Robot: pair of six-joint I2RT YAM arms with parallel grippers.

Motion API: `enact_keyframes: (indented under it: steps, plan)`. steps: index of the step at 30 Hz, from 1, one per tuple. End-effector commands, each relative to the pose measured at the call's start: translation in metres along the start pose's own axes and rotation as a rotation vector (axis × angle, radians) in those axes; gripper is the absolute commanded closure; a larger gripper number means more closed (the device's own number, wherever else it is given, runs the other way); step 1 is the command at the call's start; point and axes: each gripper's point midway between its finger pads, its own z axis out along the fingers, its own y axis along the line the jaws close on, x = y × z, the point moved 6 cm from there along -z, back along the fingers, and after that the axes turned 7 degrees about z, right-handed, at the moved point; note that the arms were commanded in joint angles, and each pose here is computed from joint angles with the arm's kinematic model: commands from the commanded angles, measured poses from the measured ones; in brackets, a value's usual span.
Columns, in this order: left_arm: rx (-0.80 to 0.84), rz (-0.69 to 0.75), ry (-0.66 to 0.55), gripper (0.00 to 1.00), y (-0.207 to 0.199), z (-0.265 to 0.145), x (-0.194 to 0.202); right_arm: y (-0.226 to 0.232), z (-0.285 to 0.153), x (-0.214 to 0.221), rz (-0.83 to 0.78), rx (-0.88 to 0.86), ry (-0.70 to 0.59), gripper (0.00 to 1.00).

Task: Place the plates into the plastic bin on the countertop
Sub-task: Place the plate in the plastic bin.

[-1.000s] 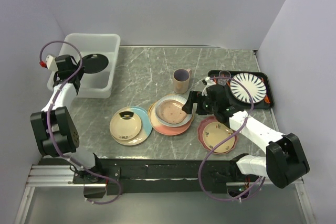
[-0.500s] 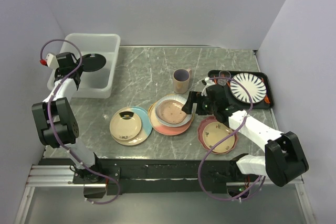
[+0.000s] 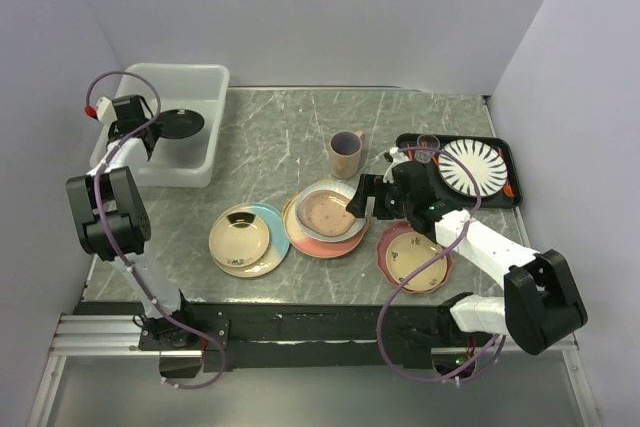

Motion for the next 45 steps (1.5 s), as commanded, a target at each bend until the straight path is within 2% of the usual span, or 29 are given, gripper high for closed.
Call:
enact_keyframes:
  steps: [1, 21, 27, 28, 30, 31, 33, 34, 40, 45]
  plan:
    - [0.025, 0.037, 0.006, 0.99, -0.011, 0.006, -0.011, 0.012, -0.001, -0.016, -0.034, -0.036, -0.041, 0.00]
    - [0.046, 0.093, 0.127, 0.97, -0.010, 0.035, 0.014, 0.013, 0.000, -0.014, -0.038, -0.045, -0.025, 0.00]
    - [0.049, 0.098, 0.144, 0.82, -0.008, 0.036, 0.019, 0.013, -0.004, -0.014, -0.041, -0.044, -0.033, 0.00]
    - [0.051, 0.107, 0.141, 0.74, -0.009, 0.034, 0.018, 0.013, -0.005, -0.014, -0.042, -0.045, -0.038, 0.00]
    - [0.056, 0.114, 0.138, 0.66, -0.008, 0.032, 0.019, 0.014, -0.006, -0.014, -0.040, -0.048, -0.040, 0.00]
    - [0.063, 0.111, 0.123, 0.58, -0.010, 0.029, 0.015, 0.015, -0.006, -0.015, -0.042, -0.055, -0.043, 0.00]
    - [0.048, 0.110, 0.108, 0.48, -0.006, 0.026, 0.014, 0.015, -0.006, -0.015, -0.041, -0.053, -0.040, 0.00]
    - [0.056, 0.107, 0.089, 0.35, -0.009, 0.020, 0.009, 0.015, -0.007, -0.015, -0.040, -0.056, -0.043, 0.00]
    - [0.095, 0.109, 0.021, 0.10, -0.010, 0.000, -0.002, 0.012, -0.007, -0.014, -0.041, -0.039, -0.046, 0.00]
    - [0.136, 0.103, -0.032, 0.05, -0.015, -0.010, -0.011, 0.012, -0.007, -0.013, -0.040, -0.040, -0.045, 0.00]
